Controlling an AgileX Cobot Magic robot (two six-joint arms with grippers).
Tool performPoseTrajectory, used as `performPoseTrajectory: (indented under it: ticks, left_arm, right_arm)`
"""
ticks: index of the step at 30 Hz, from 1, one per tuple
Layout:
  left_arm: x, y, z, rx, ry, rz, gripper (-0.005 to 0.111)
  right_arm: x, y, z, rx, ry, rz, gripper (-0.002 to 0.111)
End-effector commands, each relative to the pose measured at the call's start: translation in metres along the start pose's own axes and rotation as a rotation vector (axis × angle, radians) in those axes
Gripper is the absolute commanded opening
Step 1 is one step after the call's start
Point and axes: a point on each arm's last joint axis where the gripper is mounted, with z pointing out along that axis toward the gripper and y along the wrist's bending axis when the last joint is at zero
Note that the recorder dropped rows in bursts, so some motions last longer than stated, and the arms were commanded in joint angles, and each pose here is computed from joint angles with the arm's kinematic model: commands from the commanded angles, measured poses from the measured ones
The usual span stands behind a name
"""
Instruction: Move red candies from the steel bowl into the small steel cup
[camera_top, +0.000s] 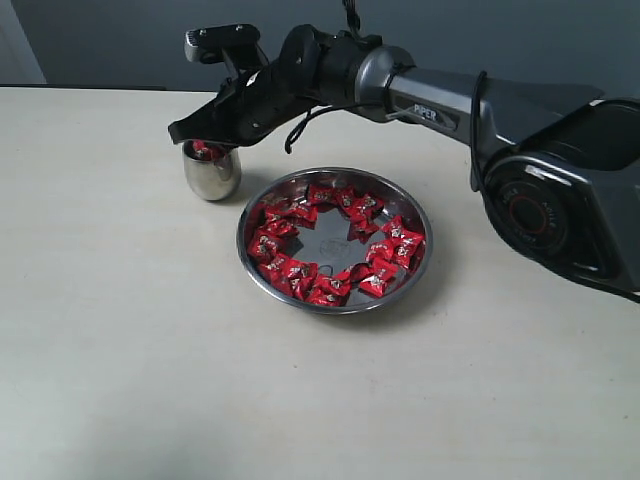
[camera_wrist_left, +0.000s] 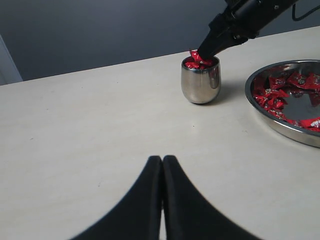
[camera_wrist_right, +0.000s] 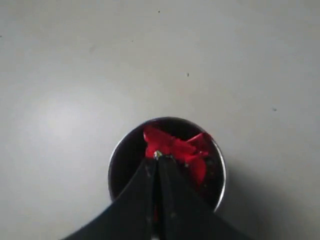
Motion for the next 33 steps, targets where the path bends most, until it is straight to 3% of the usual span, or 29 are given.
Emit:
performPoseTrajectory:
  ticks: [1,5,25,27,30,33]
  left_arm:
    - [-0.001,0.0,0.0,0.004,-0.015,-0.006,0.0]
    - [-0.001,0.0,0.0,0.004,-0.015,-0.006,0.0]
    - [-0.001,0.0,0.0,0.004,-0.015,-0.006,0.0]
    - [-0.001,0.0,0.0,0.004,-0.015,-0.006,0.0]
    - [-0.001,0.0,0.0,0.004,-0.015,-0.006,0.0]
    - [-0.001,0.0,0.0,0.004,-0.015,-0.006,0.0]
  right_arm:
    - [-0.002,-0.001,-0.002,-0.002,0.006,-0.014,0.014]
    - [-0.004,0.0,-0.004,-0.005,0.004,-0.014,0.029]
    - [-0.05,0.019,-0.047,-0.041,-0.05,-0.102,0.029]
    - [-0.058,0.022,-0.061,-0.024,-0.055,-0.124,0.023]
    - [-0.065,0.026,-0.081,-0.003,-0.033,-0.162,-0.001]
    - [-0.066,0.029,-0.095,0.013,0.021,-0.198,0.0]
